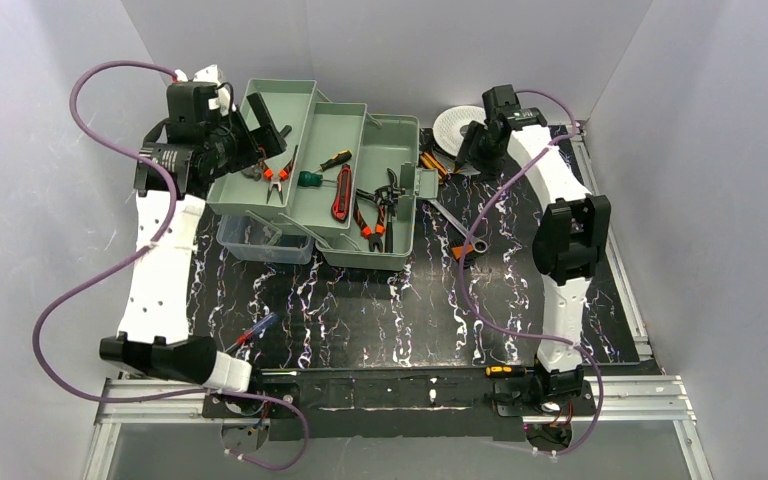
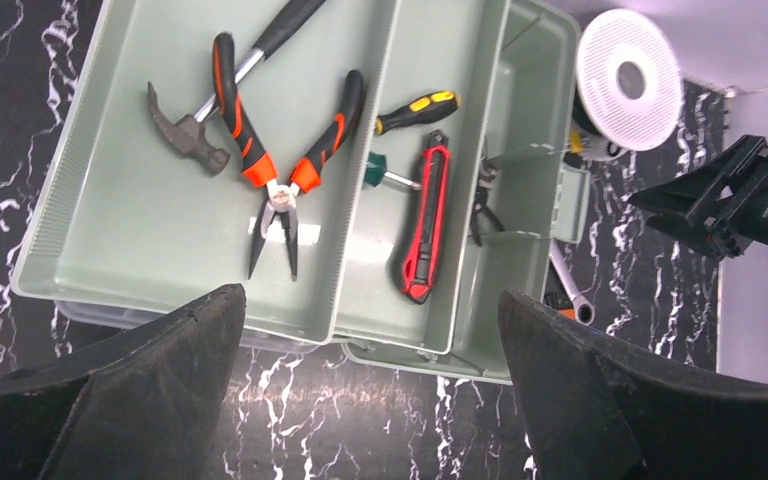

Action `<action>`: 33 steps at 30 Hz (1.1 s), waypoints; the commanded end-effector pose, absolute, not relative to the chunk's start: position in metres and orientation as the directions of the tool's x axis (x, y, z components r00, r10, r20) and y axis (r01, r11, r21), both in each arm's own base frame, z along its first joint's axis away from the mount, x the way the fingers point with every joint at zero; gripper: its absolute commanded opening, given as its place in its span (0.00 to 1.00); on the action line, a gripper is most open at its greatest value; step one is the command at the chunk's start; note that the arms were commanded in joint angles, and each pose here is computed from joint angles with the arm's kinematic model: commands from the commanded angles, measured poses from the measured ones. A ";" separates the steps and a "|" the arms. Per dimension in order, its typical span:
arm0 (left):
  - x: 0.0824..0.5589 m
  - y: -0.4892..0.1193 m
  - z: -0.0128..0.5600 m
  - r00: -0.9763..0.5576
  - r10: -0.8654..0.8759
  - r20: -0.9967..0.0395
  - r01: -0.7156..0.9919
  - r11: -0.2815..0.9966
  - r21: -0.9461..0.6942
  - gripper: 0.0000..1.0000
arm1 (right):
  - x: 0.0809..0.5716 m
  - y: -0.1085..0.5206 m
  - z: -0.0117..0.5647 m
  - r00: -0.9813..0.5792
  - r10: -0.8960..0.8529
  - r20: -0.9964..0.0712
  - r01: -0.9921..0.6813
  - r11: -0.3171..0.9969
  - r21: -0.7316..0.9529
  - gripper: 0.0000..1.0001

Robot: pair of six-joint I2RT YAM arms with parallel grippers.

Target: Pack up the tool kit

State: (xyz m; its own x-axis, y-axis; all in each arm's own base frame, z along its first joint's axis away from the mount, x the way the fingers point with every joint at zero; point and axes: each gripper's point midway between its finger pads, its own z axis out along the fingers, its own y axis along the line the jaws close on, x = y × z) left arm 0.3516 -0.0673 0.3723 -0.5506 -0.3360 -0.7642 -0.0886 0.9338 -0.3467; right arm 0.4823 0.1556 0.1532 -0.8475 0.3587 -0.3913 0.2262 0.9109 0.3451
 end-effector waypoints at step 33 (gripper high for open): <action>0.348 -0.097 0.335 -0.729 -0.263 -0.632 0.026 0.912 -0.409 0.98 | 0.602 0.208 0.060 -0.792 0.352 -0.499 0.099 0.880 0.464 0.64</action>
